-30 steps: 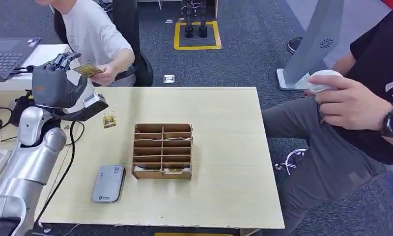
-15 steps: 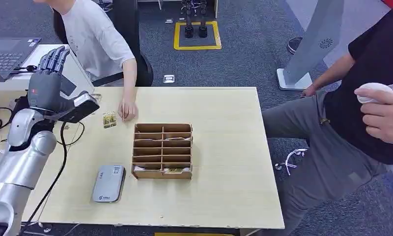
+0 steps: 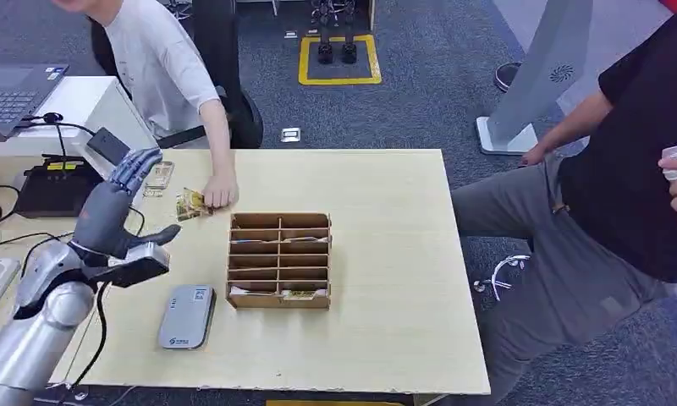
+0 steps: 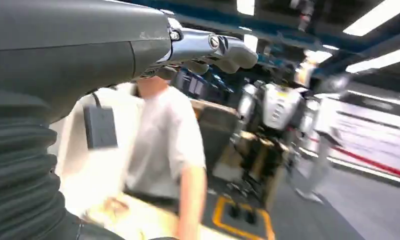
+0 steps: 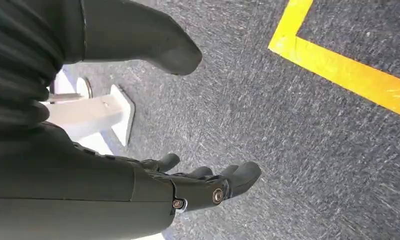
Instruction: Pass the card to the sensor for recognition and then transmit it.
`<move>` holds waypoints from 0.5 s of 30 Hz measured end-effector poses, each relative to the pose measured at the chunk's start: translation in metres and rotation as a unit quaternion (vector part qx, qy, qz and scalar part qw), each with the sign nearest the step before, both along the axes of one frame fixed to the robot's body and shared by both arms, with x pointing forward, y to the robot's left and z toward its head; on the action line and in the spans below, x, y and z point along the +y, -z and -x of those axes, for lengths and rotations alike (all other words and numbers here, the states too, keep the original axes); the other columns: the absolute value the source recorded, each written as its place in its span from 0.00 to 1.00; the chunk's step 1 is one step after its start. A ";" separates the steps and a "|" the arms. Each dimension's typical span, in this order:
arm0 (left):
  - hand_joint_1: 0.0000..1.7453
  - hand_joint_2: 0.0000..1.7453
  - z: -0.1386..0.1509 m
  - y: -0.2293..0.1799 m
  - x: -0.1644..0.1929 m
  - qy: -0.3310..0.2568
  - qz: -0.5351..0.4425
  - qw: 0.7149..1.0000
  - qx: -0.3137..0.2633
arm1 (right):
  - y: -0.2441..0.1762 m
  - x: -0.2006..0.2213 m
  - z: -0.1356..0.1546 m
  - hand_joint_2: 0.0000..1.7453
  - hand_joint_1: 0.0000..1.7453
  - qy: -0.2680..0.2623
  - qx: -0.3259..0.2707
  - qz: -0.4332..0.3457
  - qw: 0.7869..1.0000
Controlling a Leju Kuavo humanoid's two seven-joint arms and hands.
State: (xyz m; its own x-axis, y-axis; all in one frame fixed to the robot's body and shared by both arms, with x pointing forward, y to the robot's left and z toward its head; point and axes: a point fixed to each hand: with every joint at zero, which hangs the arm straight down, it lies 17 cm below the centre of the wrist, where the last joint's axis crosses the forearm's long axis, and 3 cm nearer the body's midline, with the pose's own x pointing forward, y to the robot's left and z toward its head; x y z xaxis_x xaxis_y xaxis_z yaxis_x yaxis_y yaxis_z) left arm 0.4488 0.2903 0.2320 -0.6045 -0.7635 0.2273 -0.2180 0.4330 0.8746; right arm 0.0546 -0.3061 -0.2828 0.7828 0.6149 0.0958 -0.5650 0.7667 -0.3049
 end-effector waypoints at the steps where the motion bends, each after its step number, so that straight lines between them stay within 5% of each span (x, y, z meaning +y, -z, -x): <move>1: 0.00 1.00 0.012 0.004 -0.007 0.011 -0.003 1.000 -0.001 | 0.000 0.000 0.000 1.00 0.00 0.003 -0.001 -0.001 1.000; 7: 0.00 1.00 0.087 0.035 -0.035 0.071 -0.047 0.996 0.001 | 0.001 -0.004 0.008 1.00 0.00 0.022 0.009 0.002 1.000; 15: 0.00 1.00 0.121 0.059 -0.091 0.151 -0.071 0.985 0.045 | 0.001 -0.006 0.009 1.00 0.00 0.031 0.010 0.001 0.999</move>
State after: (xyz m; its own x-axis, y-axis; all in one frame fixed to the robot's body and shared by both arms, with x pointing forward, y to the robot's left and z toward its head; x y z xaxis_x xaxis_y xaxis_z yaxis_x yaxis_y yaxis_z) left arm 0.3276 0.1995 0.1733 -0.7910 -0.5800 0.1945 -0.0165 0.3380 0.9410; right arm 0.0459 -0.3116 -0.2837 0.8213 0.5650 0.0790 -0.5218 0.8000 -0.2963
